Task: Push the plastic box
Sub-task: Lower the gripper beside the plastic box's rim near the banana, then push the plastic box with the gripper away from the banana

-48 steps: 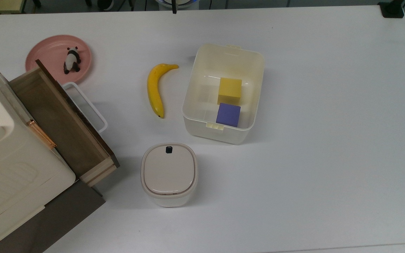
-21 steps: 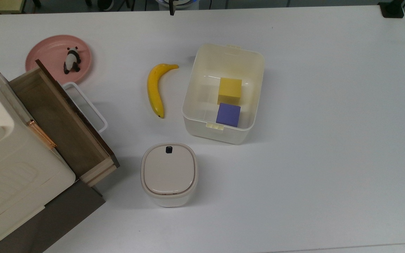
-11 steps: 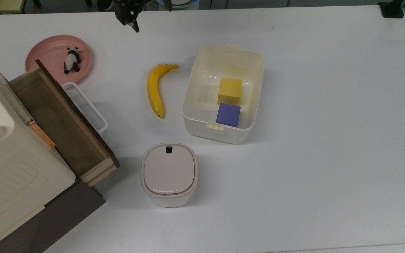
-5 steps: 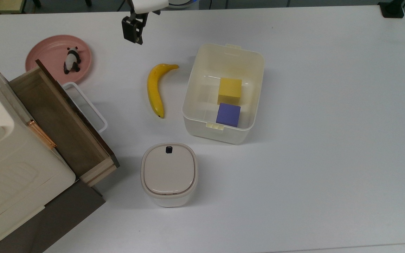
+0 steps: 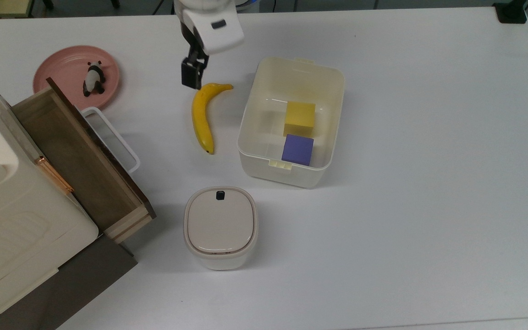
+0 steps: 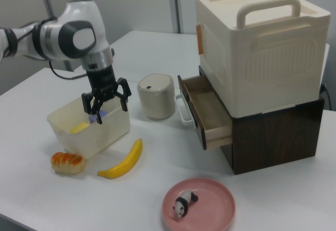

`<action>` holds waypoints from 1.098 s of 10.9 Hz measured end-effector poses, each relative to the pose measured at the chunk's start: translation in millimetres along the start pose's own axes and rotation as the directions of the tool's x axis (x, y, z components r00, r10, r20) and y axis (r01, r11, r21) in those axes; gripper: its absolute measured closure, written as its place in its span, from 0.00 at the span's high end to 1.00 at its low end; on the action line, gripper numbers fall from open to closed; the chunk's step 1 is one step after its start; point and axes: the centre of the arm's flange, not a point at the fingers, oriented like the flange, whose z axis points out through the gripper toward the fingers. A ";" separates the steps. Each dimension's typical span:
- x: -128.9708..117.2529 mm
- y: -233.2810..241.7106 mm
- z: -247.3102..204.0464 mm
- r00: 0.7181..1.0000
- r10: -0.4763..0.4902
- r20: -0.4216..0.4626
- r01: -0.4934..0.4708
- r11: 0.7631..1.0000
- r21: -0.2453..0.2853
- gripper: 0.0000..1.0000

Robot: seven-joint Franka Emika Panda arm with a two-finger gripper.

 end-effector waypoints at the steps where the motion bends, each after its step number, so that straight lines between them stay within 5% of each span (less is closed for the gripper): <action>1: 6.2 -0.7 12.1 1.000 -0.018 0.012 0.018 1.000 -0.007 1.00; 5: 23.9 -3.3 33.4 0.996 -0.065 0.053 0.065 0.998 0.003 1.00; 12: 66.0 2.2 60.1 1.000 -0.009 0.030 0.010 0.999 -0.043 1.00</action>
